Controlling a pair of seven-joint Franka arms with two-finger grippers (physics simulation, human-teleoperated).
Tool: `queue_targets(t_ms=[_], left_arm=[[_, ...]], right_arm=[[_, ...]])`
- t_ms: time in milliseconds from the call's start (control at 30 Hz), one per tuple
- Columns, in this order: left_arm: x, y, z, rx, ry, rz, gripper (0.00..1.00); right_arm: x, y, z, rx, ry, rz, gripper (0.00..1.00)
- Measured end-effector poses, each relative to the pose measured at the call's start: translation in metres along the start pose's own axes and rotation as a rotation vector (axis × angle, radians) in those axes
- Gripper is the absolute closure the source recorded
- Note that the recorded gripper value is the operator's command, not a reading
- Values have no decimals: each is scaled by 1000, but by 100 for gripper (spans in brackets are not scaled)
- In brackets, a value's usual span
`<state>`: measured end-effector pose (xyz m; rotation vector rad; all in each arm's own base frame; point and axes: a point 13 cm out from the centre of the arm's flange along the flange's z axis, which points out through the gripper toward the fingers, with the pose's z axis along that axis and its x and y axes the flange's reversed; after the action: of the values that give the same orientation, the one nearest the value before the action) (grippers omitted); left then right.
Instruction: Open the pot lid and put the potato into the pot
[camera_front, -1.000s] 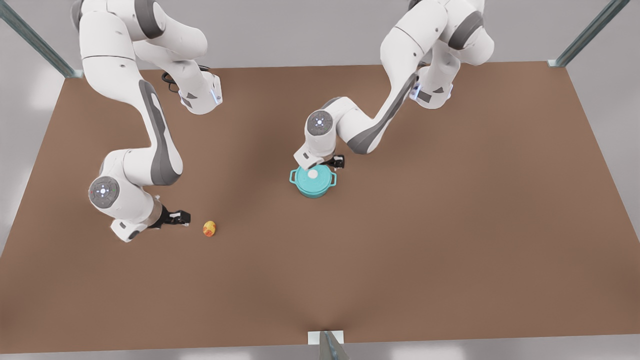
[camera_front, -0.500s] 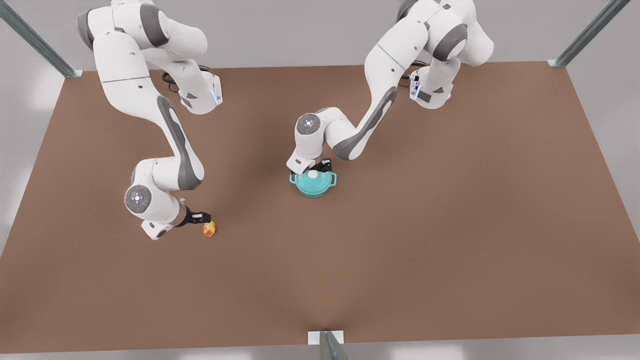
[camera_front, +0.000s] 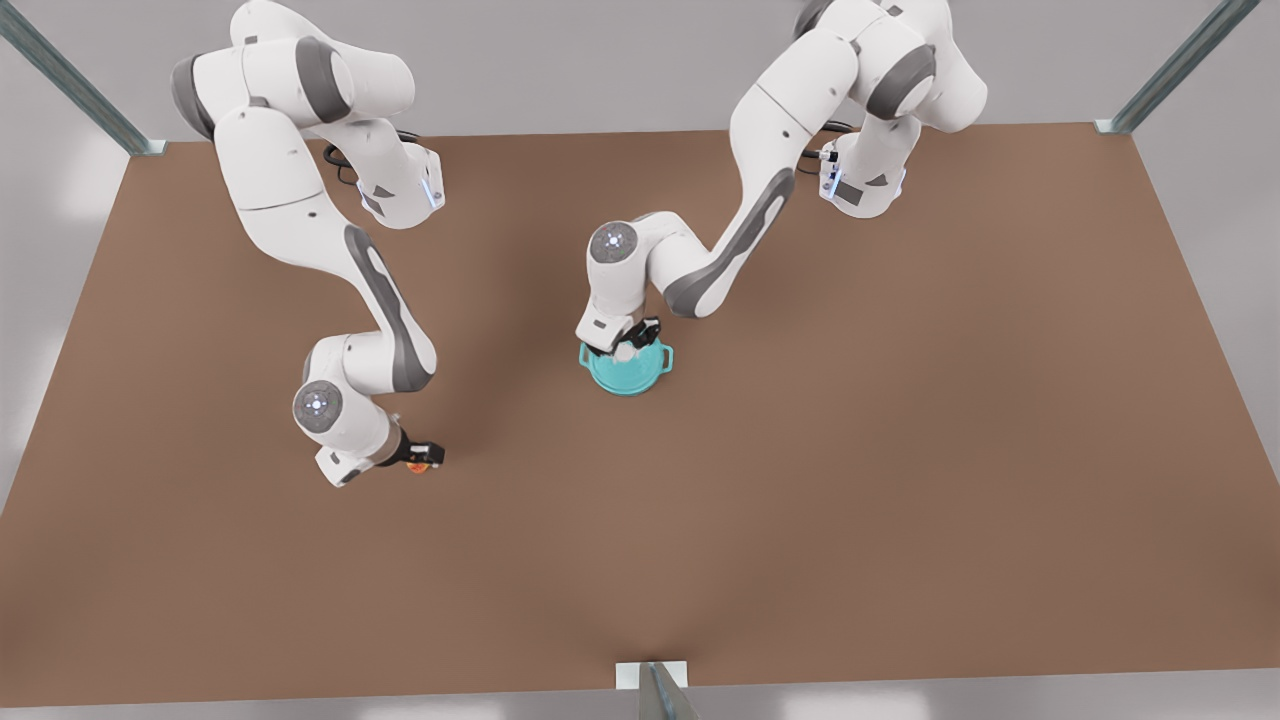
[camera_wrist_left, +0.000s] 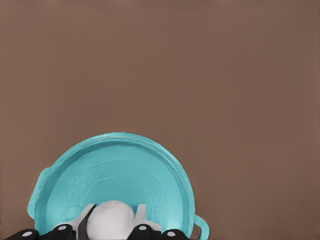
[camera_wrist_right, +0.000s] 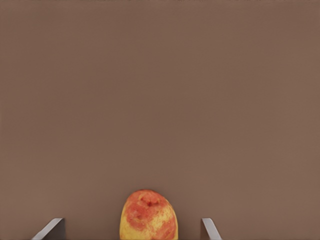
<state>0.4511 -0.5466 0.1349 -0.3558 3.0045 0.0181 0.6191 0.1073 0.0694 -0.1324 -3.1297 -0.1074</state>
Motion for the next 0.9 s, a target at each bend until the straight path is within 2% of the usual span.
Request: queue_targets(t_ms=[100,167,233,333,367,400,533,600,667,733,767,800,900], left_arm=[[-112,42,-10,-15,-46,-147,64],[-178,92,16,-50,-39,-235,64],[-221,141,58,-80,-18,-296,64],[-258,172,90,-75,-20,-321,64],[-264,175,92,-69,-24,-316,47],[-268,176,90,-60,-29,-307,0],[-271,177,92,-49,-36,-245,0],[-296,205,71,-49,-39,-243,0],[-354,291,7,-25,1,-354,0],[-386,353,-113,36,-3,-408,0],[-377,373,-182,65,-16,-403,0],[-346,401,-230,73,-17,-392,0],[-319,423,-269,69,-2,-298,0]], right_arm=[[6,-1,7,2,-1,12,1],[10,-3,13,3,-3,19,0],[12,-4,15,3,-8,26,0],[15,-2,19,3,-11,30,0],[16,0,20,3,-12,30,0],[17,1,20,3,-12,30,0],[21,0,24,4,-8,38,1],[22,0,25,5,-7,42,6],[23,0,25,5,-7,45,15],[23,0,26,5,-7,47,15],[23,-1,26,5,-6,49,15],[23,-2,26,6,-5,51,15],[25,-3,28,8,-1,55,15]])
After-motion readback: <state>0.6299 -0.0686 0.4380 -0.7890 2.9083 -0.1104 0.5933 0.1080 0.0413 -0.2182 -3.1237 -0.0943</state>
